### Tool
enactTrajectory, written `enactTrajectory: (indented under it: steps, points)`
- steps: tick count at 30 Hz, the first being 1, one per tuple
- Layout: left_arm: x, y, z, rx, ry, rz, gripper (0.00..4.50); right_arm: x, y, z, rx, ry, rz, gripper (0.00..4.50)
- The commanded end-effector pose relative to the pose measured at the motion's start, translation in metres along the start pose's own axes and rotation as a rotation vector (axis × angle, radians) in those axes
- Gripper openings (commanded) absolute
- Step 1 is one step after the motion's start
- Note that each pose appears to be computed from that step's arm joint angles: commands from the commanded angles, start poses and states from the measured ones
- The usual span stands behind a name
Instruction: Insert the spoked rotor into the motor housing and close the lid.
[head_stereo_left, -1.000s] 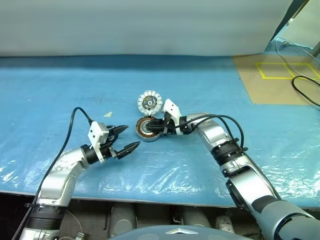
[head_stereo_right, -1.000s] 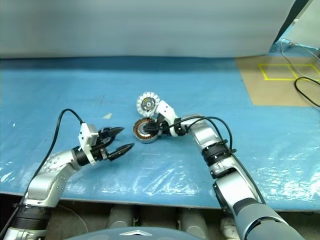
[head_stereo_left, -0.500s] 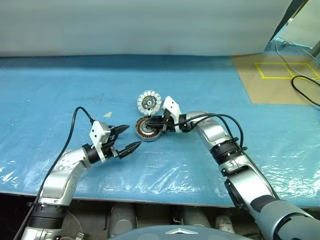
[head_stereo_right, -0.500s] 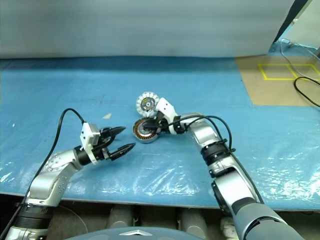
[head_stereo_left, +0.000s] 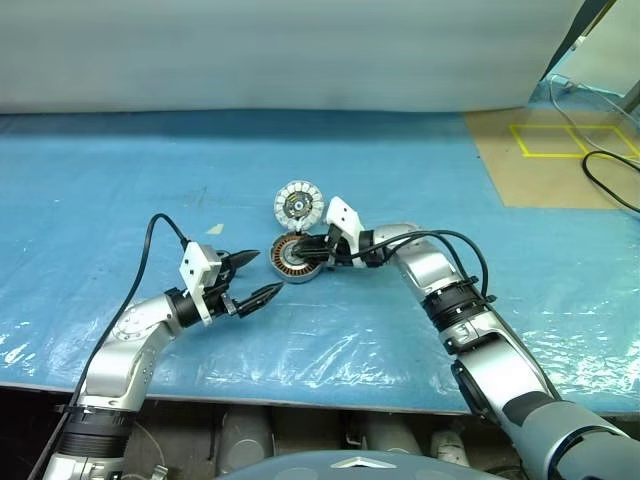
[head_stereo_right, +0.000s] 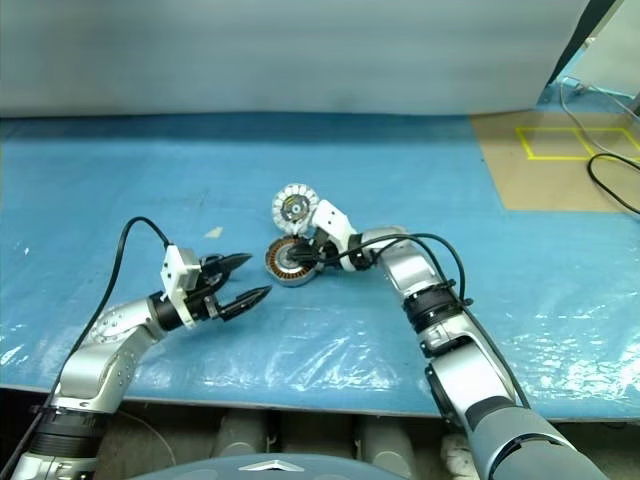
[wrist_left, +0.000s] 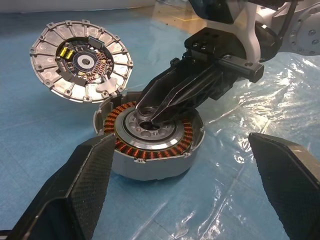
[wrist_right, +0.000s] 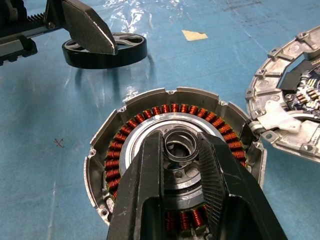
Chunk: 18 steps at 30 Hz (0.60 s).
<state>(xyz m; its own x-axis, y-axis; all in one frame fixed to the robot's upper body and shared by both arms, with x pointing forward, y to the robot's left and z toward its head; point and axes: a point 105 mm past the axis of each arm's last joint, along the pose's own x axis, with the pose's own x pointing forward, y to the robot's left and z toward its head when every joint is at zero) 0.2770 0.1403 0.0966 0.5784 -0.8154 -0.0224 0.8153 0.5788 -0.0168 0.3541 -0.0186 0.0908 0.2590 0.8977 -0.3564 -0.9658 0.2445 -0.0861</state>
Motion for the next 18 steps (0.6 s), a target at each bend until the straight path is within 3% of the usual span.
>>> enactTrajectory:
  steps: [1,18]
  points:
    - [0.0034,-0.0021,0.0094,0.03,-0.025,-0.012,4.5,0.0007,0.0009,0.0052,-0.025,-0.016,0.008,0.59]
    - [0.004,-0.0027,0.009,0.03,-0.021,-0.012,4.5,0.0035,0.0039,0.0023,-0.043,-0.002,0.017,0.59]
